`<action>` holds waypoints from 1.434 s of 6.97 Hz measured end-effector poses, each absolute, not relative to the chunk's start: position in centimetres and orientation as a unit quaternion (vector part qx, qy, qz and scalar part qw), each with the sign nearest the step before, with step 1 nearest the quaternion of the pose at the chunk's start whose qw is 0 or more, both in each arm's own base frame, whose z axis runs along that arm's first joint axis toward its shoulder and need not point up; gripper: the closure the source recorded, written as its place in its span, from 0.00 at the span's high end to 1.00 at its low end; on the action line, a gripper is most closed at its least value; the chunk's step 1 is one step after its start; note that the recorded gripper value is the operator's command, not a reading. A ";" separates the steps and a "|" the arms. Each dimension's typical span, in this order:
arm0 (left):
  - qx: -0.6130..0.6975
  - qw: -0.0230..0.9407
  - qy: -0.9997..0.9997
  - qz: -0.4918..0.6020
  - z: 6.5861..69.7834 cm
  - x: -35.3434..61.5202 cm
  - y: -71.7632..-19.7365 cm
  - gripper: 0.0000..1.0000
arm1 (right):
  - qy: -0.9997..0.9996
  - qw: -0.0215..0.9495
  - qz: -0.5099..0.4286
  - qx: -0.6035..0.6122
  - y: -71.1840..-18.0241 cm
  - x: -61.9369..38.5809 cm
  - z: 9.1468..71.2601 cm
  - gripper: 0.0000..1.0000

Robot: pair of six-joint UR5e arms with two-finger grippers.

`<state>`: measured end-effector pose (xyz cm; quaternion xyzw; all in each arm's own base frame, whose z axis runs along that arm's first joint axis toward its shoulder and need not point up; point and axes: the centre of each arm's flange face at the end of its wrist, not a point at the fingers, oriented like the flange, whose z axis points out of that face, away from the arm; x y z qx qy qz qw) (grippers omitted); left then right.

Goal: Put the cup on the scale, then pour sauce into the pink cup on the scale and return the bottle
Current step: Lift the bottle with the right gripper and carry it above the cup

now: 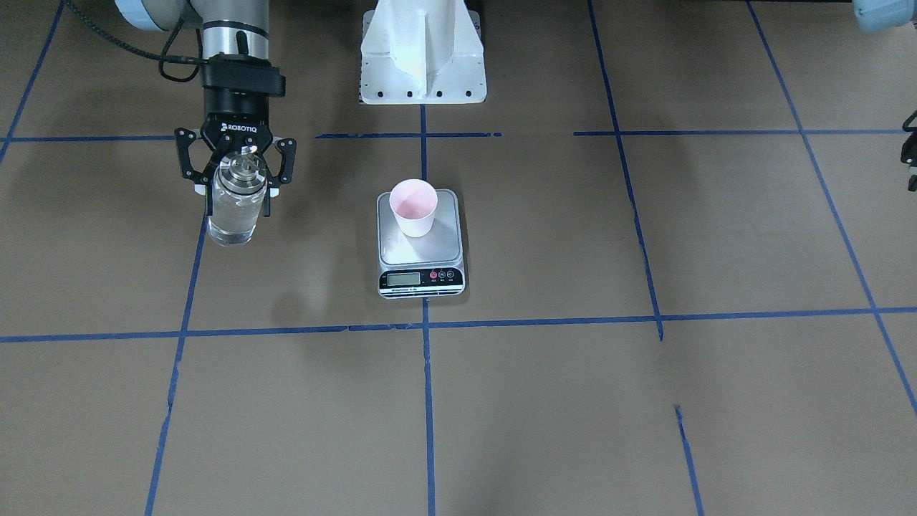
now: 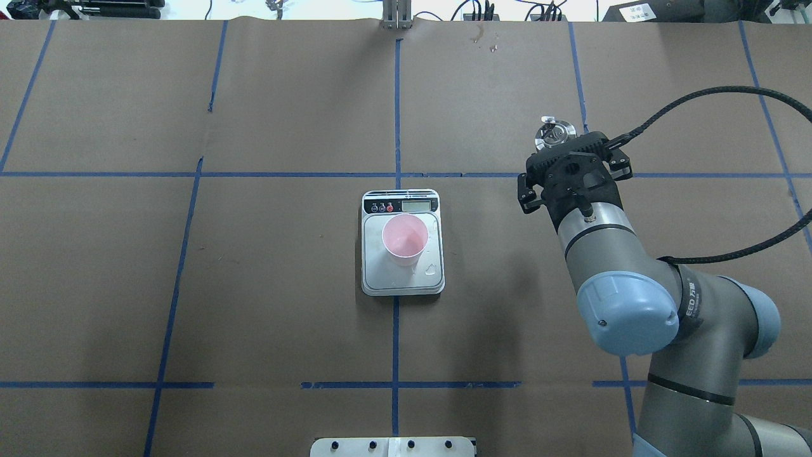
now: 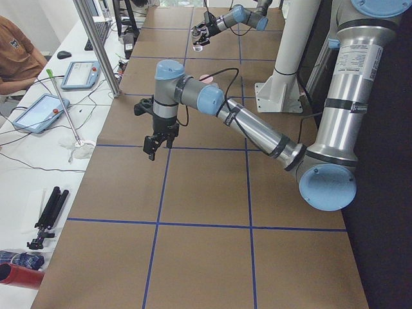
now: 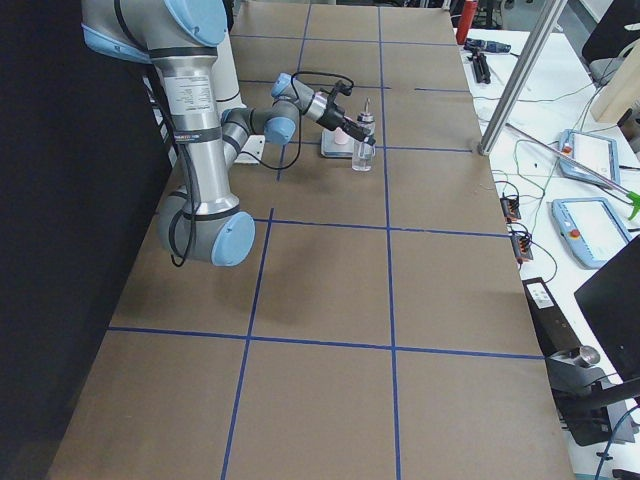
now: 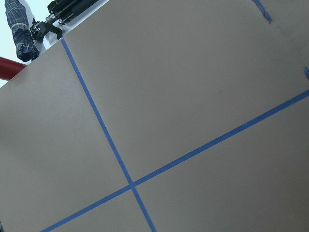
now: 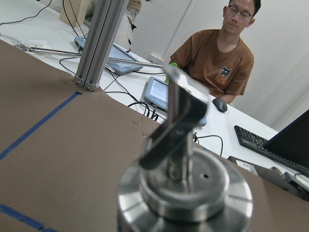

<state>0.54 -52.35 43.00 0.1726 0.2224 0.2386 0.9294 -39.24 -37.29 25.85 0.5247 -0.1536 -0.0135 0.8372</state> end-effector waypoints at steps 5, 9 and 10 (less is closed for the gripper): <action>0.112 0.918 0.321 0.205 57.3 -4.6 -52.2 1.00 | -0.047 0.803 -0.115 0.582 -36.1 -42.0 22.6 0.00; 0.101 0.923 0.332 0.165 64.6 -4.6 -52.9 1.00 | 0.011 0.785 -0.150 0.601 -35.2 -43.2 22.1 0.00; 0.103 0.923 0.332 0.166 64.7 -4.6 -52.9 1.00 | 0.027 0.781 -0.159 0.604 -34.6 -44.3 22.6 0.00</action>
